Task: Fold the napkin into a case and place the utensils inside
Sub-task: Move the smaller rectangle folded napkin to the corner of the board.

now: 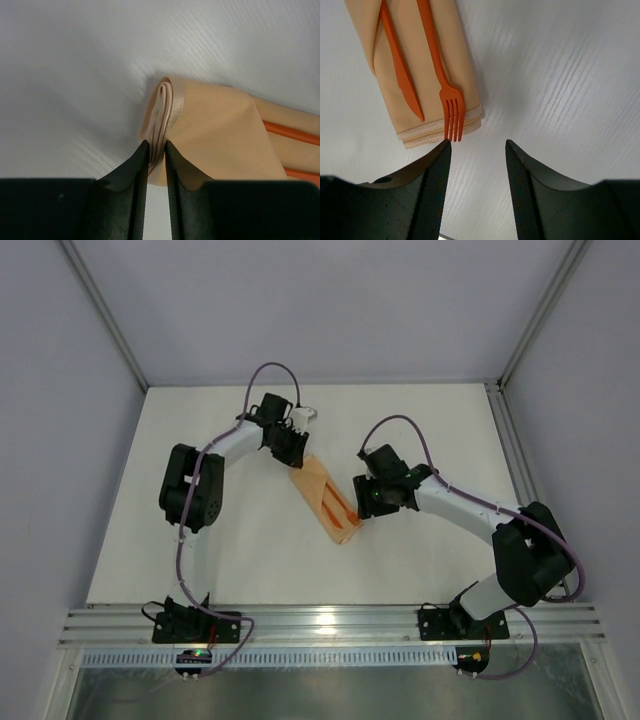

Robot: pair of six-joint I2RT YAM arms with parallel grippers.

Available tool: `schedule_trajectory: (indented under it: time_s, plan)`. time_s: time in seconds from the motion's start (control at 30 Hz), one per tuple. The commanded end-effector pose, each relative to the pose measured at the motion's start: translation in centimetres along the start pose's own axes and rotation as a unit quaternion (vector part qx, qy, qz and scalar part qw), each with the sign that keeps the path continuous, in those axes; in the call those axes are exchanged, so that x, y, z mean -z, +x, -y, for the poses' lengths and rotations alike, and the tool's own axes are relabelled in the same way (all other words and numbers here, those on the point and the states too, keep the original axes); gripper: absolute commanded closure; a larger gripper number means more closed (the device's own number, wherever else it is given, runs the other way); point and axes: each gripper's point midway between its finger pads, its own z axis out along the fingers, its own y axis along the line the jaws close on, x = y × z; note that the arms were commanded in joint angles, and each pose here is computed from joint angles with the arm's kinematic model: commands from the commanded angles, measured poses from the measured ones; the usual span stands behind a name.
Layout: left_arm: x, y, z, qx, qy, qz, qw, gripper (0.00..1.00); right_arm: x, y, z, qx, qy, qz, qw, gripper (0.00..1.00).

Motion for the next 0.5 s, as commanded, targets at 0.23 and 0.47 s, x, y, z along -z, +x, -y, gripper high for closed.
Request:
schedule_trajectory:
  time_s: [0.23,0.47]
  plan:
    - [0.6,1.5,-1.0,0.054,-0.041,-0.022,0.997,1.00,2.7,-2.4,0.7,-0.002,0.015,0.065,0.998,0.48]
    - [4.4,2.8,-4.9,0.106,-0.088,-0.003,0.990,1.00,3.0,-2.4,0.8,-0.006,0.011,0.074,0.997,0.48]
